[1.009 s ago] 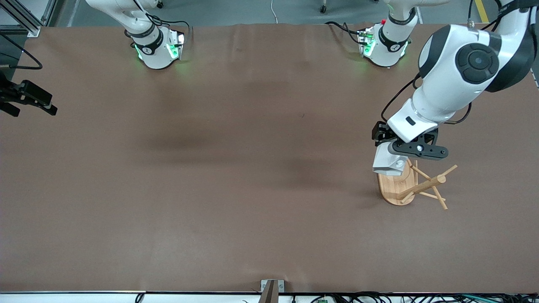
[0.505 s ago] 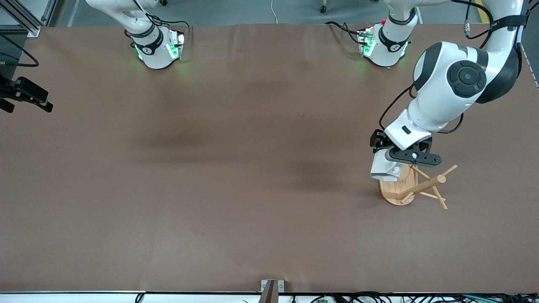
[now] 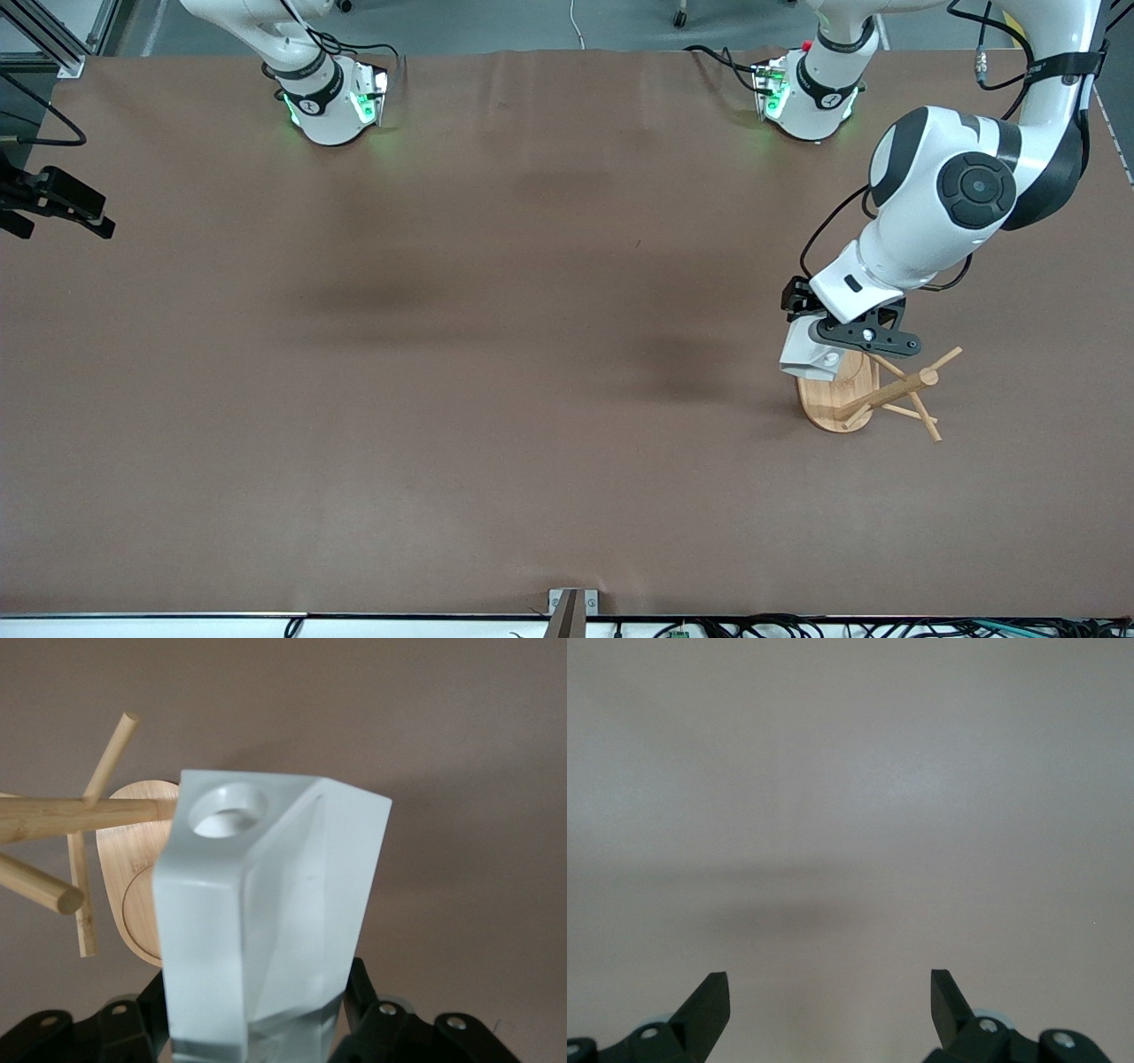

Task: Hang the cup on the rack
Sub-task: 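Align the mug handle with a rack peg using the left gripper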

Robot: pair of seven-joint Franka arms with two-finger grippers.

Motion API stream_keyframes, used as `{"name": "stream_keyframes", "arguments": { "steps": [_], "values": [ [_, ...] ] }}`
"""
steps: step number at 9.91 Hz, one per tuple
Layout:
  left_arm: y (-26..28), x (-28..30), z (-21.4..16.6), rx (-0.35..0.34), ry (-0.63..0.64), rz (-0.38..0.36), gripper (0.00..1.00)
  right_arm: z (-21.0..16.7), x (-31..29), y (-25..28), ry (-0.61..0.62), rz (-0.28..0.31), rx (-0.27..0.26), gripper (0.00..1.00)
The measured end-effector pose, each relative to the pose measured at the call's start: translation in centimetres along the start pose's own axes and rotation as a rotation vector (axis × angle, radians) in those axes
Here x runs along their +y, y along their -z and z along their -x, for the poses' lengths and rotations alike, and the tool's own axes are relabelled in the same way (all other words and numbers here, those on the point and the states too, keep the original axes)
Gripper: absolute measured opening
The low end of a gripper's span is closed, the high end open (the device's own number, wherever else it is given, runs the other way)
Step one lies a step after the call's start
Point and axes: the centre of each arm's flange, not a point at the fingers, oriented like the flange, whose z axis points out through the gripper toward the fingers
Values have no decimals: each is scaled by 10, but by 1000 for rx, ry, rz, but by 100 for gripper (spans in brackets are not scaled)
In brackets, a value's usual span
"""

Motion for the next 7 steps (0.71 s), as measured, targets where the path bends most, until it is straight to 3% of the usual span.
{"name": "stream_keyframes", "arguments": {
  "steps": [7],
  "values": [
    [-9,-33,2,-13,-32,1,76,-2,0,-4,-2,0,-5,100]
  ]
}}
